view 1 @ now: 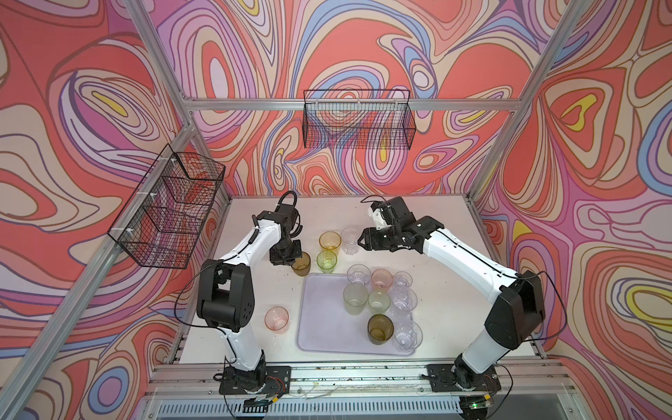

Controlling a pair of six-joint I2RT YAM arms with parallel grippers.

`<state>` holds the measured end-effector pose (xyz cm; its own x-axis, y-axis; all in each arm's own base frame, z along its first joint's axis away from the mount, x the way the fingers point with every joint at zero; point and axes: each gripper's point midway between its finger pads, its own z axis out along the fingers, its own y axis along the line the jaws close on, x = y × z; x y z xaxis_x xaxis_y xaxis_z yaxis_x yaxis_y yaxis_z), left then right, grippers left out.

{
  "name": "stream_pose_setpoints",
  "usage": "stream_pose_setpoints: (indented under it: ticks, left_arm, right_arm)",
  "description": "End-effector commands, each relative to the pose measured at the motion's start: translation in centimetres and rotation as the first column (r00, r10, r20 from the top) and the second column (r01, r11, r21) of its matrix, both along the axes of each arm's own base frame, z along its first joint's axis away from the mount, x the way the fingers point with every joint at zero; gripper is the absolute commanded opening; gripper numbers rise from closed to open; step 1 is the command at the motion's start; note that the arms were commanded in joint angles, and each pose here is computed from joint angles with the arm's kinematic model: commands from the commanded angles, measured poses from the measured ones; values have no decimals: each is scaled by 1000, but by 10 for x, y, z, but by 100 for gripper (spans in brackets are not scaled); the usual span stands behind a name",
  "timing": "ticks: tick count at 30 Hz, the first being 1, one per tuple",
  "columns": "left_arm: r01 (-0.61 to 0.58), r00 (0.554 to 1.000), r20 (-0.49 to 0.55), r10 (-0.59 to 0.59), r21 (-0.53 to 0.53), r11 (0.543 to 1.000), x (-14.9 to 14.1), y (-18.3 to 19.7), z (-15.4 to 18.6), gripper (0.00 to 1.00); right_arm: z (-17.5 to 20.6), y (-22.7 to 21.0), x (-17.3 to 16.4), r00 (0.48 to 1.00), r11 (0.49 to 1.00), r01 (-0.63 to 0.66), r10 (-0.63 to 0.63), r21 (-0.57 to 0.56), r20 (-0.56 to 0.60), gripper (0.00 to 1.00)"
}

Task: Place the glasses into the tray
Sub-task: Pick up the glass from the middle-left of the table, then place the glass on the tray.

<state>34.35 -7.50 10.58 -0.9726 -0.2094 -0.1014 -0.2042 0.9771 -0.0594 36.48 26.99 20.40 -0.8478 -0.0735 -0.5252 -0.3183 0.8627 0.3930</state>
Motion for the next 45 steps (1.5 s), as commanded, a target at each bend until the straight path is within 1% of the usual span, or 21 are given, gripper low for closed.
stream_pose_setpoints:
  ticks: [1, 13, 16, 20, 32, 45]
  left_arm:
    - [9, 1000, 14, -9, 3, 1000, -10, 4, 22, 0]
    - [64, 997, 34, -65, 16, 998, -44, -6, 53, 0]
    - [76, 996, 40, -77, 9, 997, -52, -11, 58, 0]
    - [101, 994, 30, -102, 28, 994, -66, -17, 61, 0]
    - [104, 995, -3, -104, 7, 995, -111, -31, 50, 0]
    - [136, 991, -11, -136, 19, 991, -141, -57, 35, 0]
  right_arm:
    - [14, 0, 3, 999, 1000, -5, 4, 12, 34, 56]
    - [18, 0, 4, 999, 1000, -3, 2, 13, 46, 55]
    - [19, 0, 4, 999, 1000, -6, 6, 13, 52, 56]
    - [20, 1, 6, 998, 1000, -9, 8, 16, 58, 56]
    - [23, 2, 9, 998, 1000, -4, 3, 16, 66, 56]
    - [20, 3, 12, 998, 1000, -2, 1, 12, 62, 56]
